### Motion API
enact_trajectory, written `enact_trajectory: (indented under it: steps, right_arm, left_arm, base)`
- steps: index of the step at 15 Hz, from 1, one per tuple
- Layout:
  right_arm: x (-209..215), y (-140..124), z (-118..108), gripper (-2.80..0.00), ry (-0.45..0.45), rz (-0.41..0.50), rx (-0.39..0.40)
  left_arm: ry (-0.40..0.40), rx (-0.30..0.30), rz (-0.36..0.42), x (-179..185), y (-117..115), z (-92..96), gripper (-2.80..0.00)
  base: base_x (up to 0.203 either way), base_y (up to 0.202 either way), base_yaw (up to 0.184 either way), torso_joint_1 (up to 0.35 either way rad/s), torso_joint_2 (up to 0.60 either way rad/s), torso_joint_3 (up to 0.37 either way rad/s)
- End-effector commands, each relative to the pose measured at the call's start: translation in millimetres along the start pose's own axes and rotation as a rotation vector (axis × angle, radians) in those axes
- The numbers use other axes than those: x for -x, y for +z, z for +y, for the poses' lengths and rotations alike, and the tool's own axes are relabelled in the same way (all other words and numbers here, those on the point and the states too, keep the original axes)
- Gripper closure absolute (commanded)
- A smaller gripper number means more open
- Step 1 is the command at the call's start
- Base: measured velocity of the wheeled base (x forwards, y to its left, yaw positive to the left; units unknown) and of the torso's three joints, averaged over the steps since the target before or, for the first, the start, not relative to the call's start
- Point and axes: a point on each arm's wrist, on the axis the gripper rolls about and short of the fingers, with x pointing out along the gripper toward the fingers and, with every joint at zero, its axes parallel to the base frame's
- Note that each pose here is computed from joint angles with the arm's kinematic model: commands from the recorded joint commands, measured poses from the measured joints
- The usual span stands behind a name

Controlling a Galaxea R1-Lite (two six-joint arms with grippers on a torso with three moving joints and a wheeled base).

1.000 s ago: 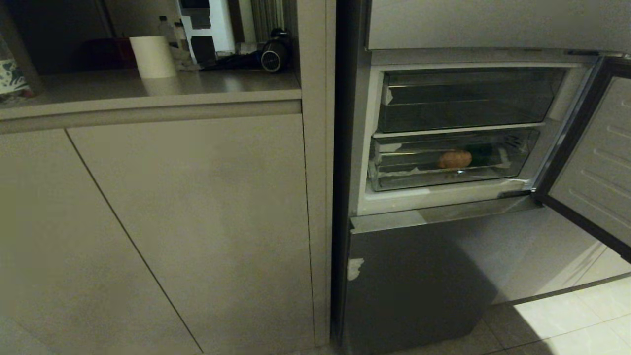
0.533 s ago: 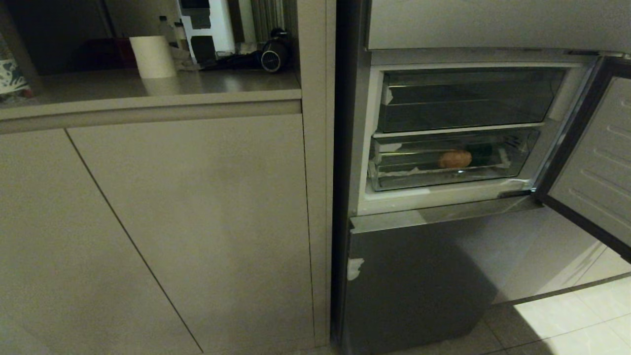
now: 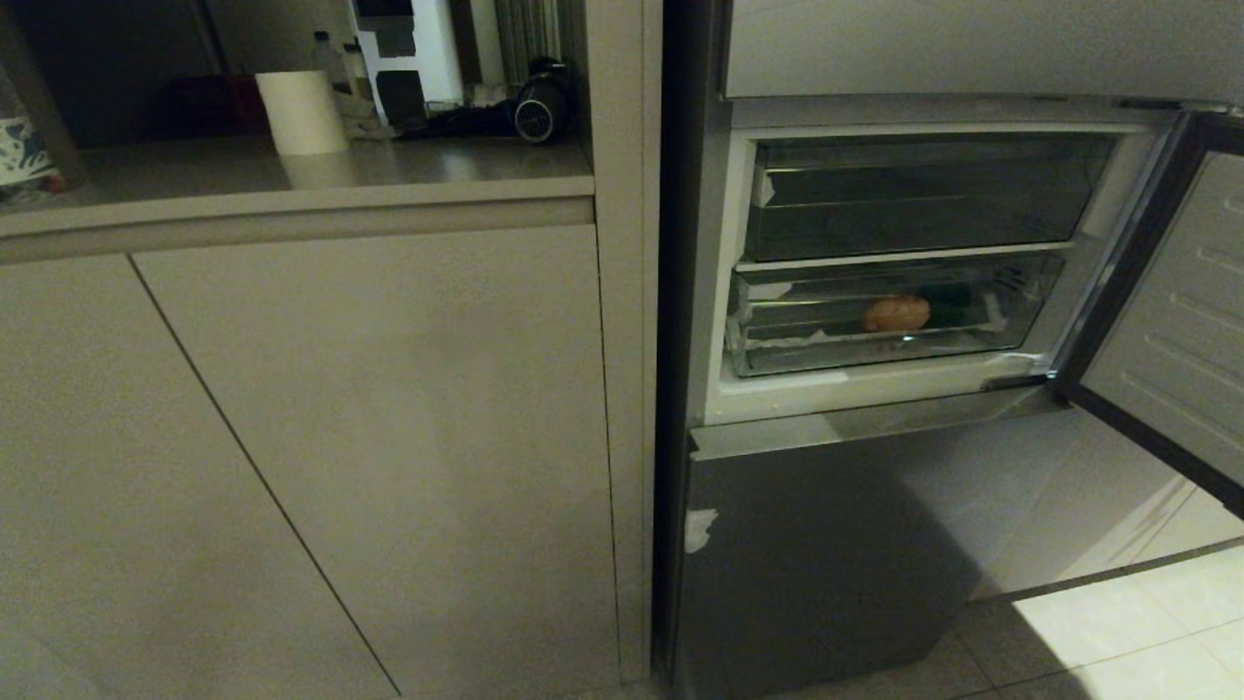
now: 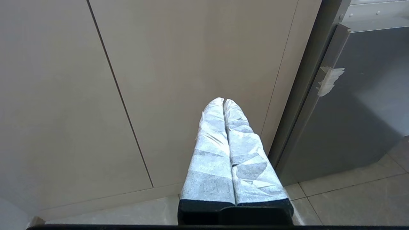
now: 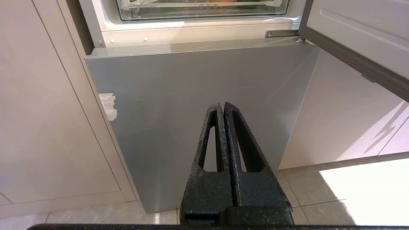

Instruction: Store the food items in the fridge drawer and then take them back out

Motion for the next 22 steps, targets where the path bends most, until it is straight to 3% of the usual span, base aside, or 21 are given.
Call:
enact_trajectory:
  steps: [1, 22]
  right_arm:
    - [-1.8, -8.5, -0.1, 0.0, 0.0, 0.03, 0.0]
    - [-1.7, -8.6, -0.1, 0.0, -0.001, 0.029, -0.002]
  left_arm:
    - [0.0, 0.0, 0.001, -0.1, 0.0, 0.0, 0.0]
    - [0.0, 0.0, 0.001, -0.1, 0.0, 0.0, 0.0]
  base:
    - [0.0, 0.0, 0.0, 0.0, 0.0, 0.0]
    - [0.0, 0.0, 0.0, 0.0, 0.0, 0.0]
